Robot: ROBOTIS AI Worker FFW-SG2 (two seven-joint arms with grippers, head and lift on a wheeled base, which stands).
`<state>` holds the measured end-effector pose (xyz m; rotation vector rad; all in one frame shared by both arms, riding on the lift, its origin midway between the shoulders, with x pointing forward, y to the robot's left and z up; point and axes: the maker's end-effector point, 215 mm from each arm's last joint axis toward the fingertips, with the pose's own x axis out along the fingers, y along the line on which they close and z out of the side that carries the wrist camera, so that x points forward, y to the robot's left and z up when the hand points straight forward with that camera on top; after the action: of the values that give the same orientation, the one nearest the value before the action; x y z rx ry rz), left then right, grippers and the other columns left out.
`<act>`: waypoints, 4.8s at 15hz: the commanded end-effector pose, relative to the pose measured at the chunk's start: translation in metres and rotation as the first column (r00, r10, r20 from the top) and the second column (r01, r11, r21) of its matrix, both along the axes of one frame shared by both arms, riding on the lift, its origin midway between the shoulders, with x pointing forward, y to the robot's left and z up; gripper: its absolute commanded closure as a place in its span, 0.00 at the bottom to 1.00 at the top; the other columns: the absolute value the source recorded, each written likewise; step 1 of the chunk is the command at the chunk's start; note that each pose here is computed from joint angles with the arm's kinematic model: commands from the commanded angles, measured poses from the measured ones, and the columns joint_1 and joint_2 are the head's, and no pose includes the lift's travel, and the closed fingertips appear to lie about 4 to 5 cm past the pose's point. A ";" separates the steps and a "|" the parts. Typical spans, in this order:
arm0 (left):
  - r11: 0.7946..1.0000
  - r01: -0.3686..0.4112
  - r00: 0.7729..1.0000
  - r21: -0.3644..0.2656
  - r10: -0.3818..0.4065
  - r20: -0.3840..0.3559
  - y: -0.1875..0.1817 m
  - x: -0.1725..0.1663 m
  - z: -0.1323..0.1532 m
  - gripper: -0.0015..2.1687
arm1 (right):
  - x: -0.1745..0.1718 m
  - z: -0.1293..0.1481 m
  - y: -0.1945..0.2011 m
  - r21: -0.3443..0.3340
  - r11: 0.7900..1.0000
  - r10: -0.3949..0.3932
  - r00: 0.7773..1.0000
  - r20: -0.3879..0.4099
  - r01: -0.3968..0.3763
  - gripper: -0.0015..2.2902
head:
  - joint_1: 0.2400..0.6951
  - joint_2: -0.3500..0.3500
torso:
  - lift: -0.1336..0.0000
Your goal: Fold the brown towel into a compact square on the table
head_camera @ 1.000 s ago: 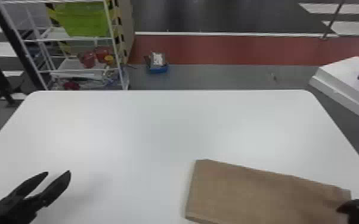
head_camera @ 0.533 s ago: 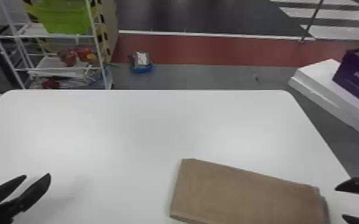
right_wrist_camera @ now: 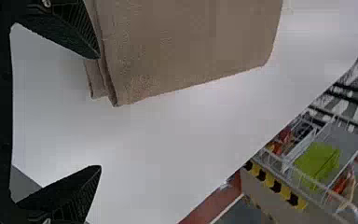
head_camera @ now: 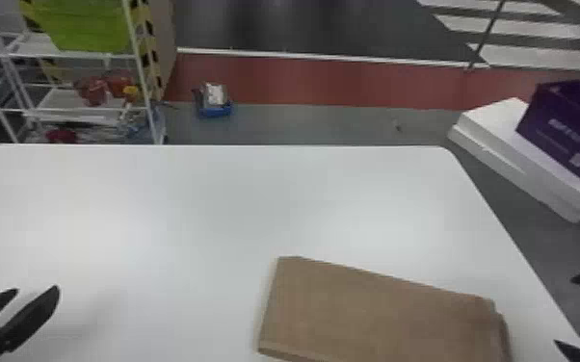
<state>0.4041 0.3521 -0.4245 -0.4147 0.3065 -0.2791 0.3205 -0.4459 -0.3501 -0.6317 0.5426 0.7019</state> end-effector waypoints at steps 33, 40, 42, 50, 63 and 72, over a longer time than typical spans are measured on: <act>0.999 -0.020 1.000 -0.026 0.021 0.009 0.022 -0.017 -0.001 0.02 | -0.023 -0.092 0.056 0.470 0.527 -0.313 0.676 -0.668 0.708 0.51 | 1.00 0.47 | 0.00; 1.000 -0.003 1.000 -0.027 0.003 0.010 0.016 -0.019 0.000 0.02 | 0.003 -0.034 0.072 0.632 0.417 -0.240 0.749 -0.617 0.654 0.58 | 1.00 0.46 | 0.00; 1.000 0.001 1.000 -0.029 -0.001 0.011 0.015 -0.020 0.000 0.02 | 0.016 -0.022 0.098 0.658 0.383 -0.184 0.752 -0.633 0.648 0.58 | 1.00 0.48 | 0.00; 0.999 0.012 1.000 -0.035 -0.011 0.016 0.014 -0.028 0.004 0.02 | 0.056 -0.014 0.215 0.634 0.471 -0.024 0.727 -0.686 0.614 0.58 | 1.00 0.72 | 0.00; 0.999 0.010 1.000 -0.035 -0.010 0.013 0.015 -0.028 0.003 0.02 | 0.059 -0.025 0.302 0.611 0.583 0.069 0.717 -0.694 0.536 0.02 | 1.00 0.95 | 0.00; 0.999 0.006 1.000 -0.037 -0.006 0.018 0.015 -0.023 0.003 0.02 | 0.043 0.020 0.275 0.678 0.614 0.099 0.812 -0.575 0.404 0.70 | 1.00 0.96 | 0.00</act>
<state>0.3798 0.3684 -0.4204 -0.4439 0.2861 -0.2953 0.3622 -0.1597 -0.3266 0.5703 0.7591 0.9011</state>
